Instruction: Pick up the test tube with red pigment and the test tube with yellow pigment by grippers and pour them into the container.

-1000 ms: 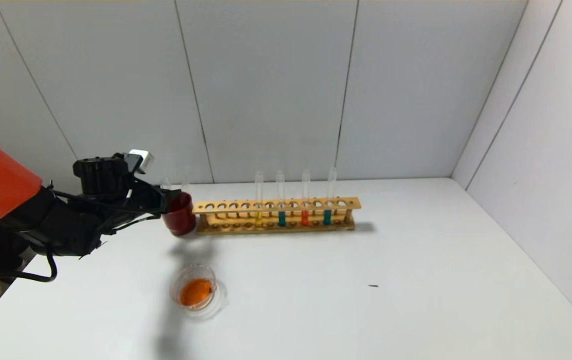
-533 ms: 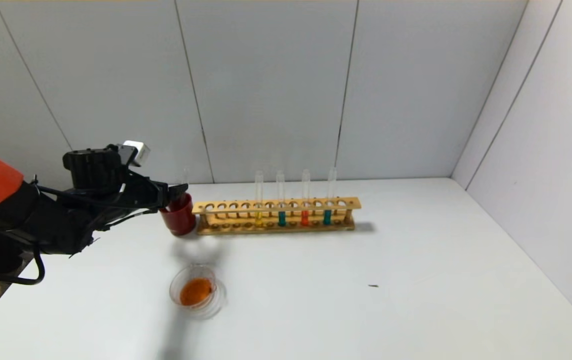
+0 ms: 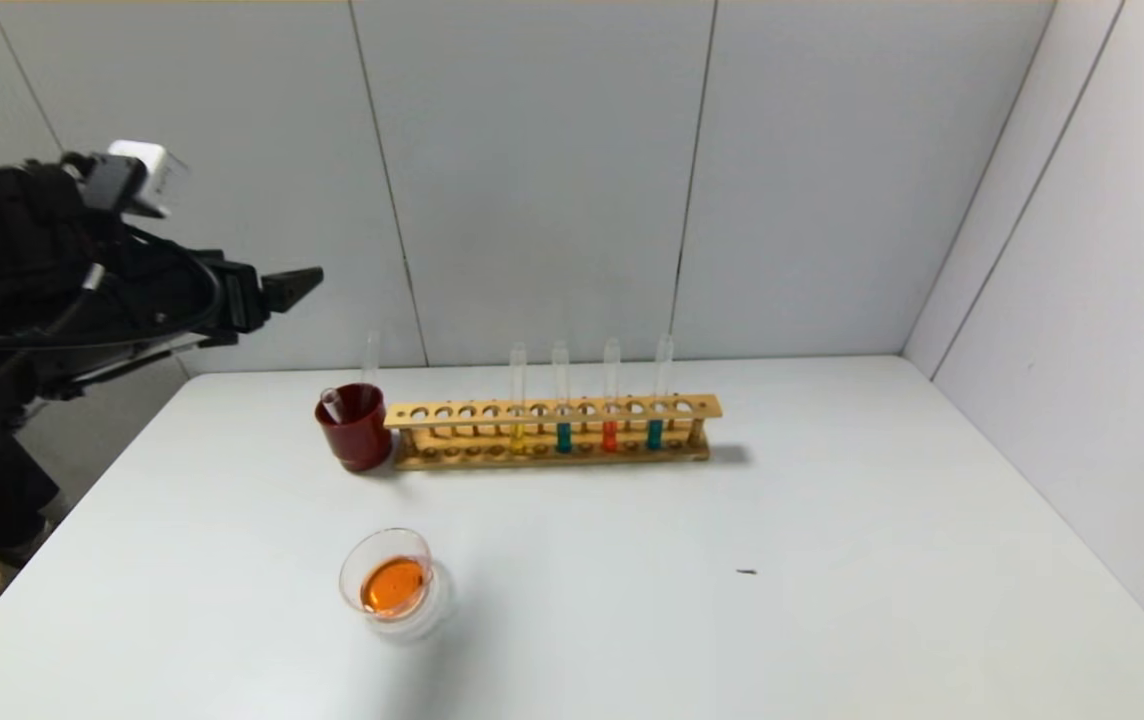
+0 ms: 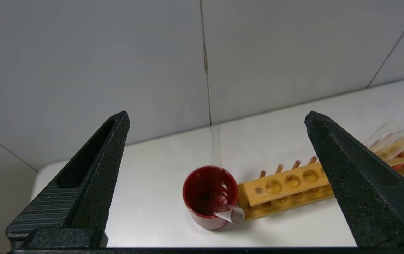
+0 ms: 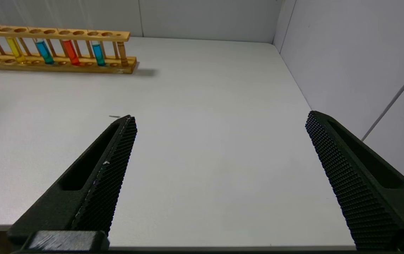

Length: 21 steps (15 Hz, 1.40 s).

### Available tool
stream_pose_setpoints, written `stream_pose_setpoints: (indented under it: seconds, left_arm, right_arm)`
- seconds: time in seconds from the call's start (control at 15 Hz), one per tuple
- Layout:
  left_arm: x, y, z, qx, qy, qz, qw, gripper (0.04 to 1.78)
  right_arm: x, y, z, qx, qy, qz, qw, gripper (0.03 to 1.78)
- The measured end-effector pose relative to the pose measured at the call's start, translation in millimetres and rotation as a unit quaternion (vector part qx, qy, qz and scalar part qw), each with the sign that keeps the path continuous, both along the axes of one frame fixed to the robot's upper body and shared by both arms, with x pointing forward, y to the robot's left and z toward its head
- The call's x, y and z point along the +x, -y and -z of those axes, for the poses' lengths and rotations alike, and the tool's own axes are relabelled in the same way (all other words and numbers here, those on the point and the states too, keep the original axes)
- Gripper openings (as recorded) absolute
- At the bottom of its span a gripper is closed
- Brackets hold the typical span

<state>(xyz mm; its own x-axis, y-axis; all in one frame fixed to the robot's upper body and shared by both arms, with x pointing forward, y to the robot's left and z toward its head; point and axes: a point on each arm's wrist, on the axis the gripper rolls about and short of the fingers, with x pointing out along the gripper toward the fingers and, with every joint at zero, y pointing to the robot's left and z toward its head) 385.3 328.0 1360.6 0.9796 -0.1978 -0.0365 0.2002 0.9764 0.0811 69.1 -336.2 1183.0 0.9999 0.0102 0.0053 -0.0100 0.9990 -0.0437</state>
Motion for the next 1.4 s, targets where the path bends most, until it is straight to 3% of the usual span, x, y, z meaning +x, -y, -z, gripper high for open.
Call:
stream_pose_setpoints:
  seconds: [0.27, 0.53, 0.73, 0.93, 1.13, 1.4]
  left_arm:
    - [-113, -2, -71, 0.0, 0.081, -0.005, 0.997, 1.75]
    - [-244, -2, -81, 0.0, 0.114, -0.005, 0.994, 1.75]
    - [-326, -1, -50, 0.004, 0.117, -0.002, 0.993, 1.75]
    - [-371, 0, 5, 0.021, 0.111, -0.002, 0.994, 1.75]
    - [-371, -1, 69, 0.014, 0.081, -0.015, 0.997, 1.75]
    - [-337, -3, 134, -0.029, 0.035, -0.06, 0.997, 1.75]
  right_arm:
    - [0, 0, 0, 0.0, 0.0, 0.0, 1.0, 1.75]
    - [0, 0, 0, 0.0, 0.0, 0.0, 1.0, 1.75]
    - [0, 0, 0, 0.0, 0.0, 0.0, 1.0, 1.75]
    - [0, 0, 0, 0.0, 0.0, 0.0, 1.0, 1.75]
    - [0, 0, 0, 0.0, 0.0, 0.0, 1.0, 1.75]
    - [0, 0, 0, 0.0, 0.0, 0.0, 1.0, 1.75]
